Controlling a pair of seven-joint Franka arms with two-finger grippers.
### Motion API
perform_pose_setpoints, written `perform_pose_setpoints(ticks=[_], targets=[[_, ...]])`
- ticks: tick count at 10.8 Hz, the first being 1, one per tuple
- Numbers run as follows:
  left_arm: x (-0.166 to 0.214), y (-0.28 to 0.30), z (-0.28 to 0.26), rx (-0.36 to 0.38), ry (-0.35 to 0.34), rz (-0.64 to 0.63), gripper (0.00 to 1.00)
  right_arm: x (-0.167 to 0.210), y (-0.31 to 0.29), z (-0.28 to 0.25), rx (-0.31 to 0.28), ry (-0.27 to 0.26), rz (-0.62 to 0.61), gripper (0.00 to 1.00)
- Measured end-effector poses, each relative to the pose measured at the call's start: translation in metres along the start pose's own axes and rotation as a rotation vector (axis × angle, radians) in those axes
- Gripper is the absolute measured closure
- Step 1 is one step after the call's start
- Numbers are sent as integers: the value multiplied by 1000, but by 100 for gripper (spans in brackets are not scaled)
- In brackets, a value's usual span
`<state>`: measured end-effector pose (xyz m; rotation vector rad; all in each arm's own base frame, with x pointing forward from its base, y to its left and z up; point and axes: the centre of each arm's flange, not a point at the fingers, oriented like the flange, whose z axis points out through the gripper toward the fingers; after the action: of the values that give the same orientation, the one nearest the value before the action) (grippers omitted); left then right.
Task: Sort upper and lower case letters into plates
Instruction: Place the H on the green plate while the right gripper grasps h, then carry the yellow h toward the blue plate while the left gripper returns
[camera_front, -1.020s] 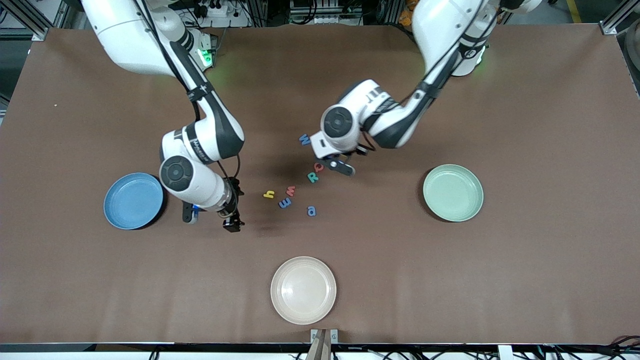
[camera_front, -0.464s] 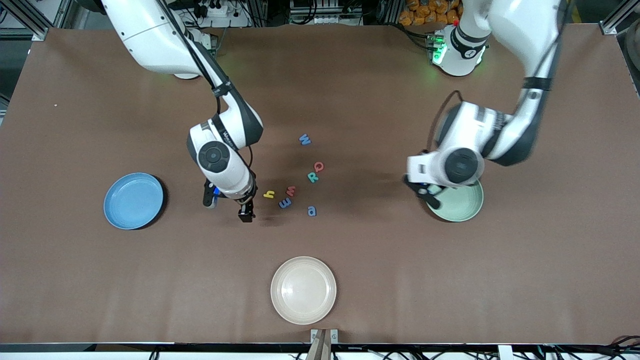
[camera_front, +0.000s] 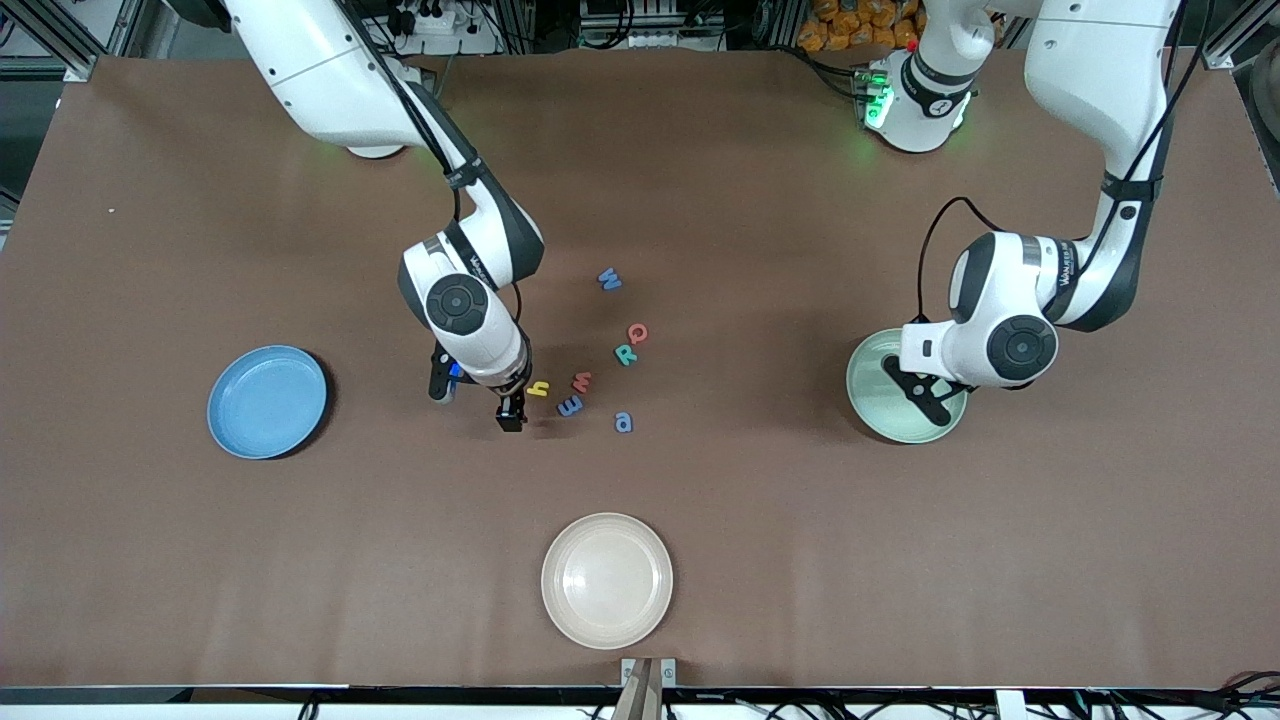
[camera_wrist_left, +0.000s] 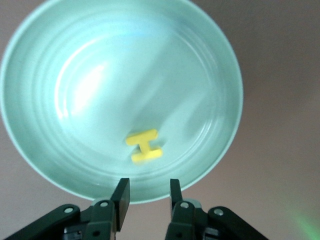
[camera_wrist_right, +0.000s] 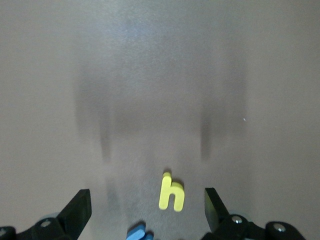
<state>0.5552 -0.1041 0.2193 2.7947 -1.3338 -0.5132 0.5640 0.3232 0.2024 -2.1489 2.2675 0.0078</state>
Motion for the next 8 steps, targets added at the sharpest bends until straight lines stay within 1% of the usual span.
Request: perform_pose_setpoints(ticks=[3, 4, 5, 7, 8], targets=[[2, 6, 6, -65, 53, -51, 23, 1, 1, 15, -2, -8, 42, 0], [6, 9, 3, -73, 70, -75, 10, -5, 5, 21, -7, -10, 37, 0], [15, 14, -5, -65, 88, -114, 0, -14, 12, 27, -8, -12, 25, 0], [51, 39, -38, -36, 138, -249, 0, -27, 22, 38, -5, -15, 15, 0], [71, 60, -54, -50, 161, -340, 0, -27, 22, 37, -4, -15, 16, 0]])
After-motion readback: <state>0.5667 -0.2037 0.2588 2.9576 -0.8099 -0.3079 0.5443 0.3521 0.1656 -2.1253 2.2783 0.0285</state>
